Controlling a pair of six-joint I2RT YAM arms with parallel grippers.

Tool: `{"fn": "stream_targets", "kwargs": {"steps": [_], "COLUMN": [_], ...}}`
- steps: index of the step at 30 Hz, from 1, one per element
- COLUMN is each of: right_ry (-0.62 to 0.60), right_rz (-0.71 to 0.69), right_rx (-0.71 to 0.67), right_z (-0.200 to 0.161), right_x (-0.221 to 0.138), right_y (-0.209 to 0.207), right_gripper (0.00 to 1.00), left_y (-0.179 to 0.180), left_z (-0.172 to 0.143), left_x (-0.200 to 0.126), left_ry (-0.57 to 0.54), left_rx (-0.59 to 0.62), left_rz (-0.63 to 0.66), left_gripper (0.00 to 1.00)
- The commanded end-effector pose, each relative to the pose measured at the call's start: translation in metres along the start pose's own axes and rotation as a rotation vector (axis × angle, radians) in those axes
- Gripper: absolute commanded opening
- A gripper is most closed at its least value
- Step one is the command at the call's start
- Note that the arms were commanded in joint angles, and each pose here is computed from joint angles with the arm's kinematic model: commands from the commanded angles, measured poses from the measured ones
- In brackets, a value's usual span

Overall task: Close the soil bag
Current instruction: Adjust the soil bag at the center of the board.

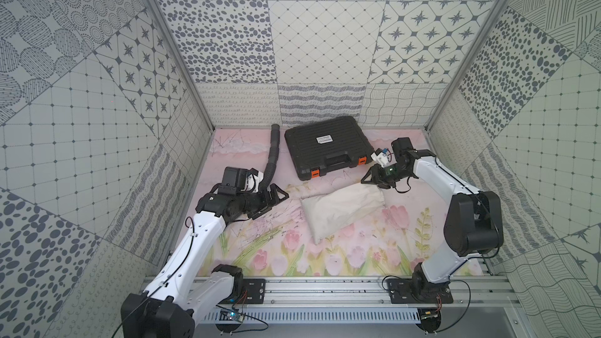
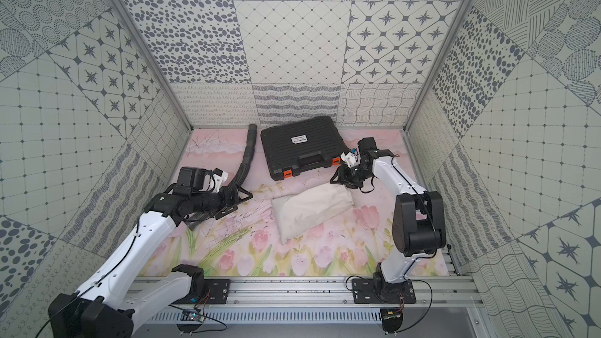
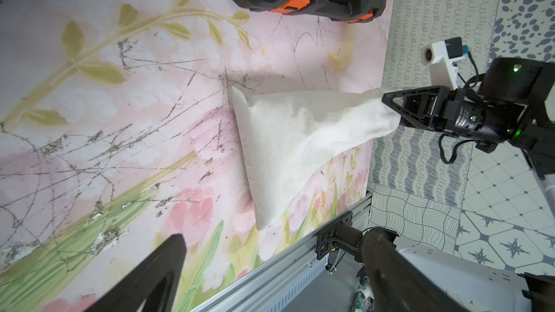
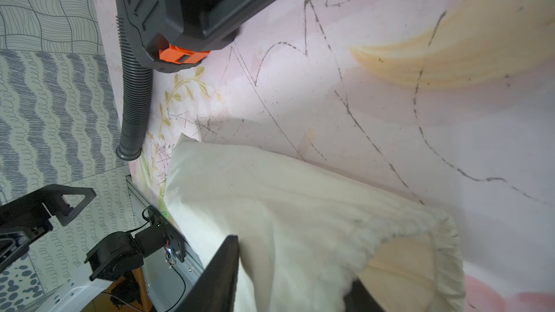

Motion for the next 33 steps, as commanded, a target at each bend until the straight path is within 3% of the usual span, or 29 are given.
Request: {"fn": "stream_targets", "kwargs": {"steps": [1,3,13,22,27,33], "right_ry": [-0.053,-0.062,-0.162,-0.215,-0.137,0.011], "right_rz": [-0.013,-0.036,-0.079,0.018,0.097,0.19], "right_rx": [-0.05,-0.077,-0.3,-0.714,-0.945,-1.064], "right_z": [0.006,0.009,0.036,0.032,0.007,-0.029], "right_x": [-0.013,-0.016,-0.06,-0.091,-0.081,-0.039], "right_y": [0.014,0.021,0.087,0.194,0.233,0.245], "right_gripper": [0.21,0.0,0.0,0.0,0.0,0.0], "left_y": [-0.002,-0.002,-0.009,-0.016,-0.02,-0.021], "left_z": [-0.002,-0.001,-0.003,-0.002,-0.001,-0.001], "left_x": [0.0,-0.001,-0.009,-0.014,-0.014,-0.015], "left_ry": [0.009,0.005,-0.008,-0.011,-0.01,-0.007], "left_rx": [0.004,0.004,0.022,0.041,0.046,0.048], "left_rz": [-0.007,-0.01,-0.028,-0.039,-0.052,-0.059], "left_gripper": [0.96,0.96,0.96,0.96,0.96,0.96]}}
Point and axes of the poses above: each gripper's point midway between its finger pads, its own x axis out along the fingers, its own y axis along the line the jaws close on, z = x × y, the point moved 5 cm from there along -x, back along the fingers, and after that the axes turned 13 degrees about -x, right-handed, at the moved point
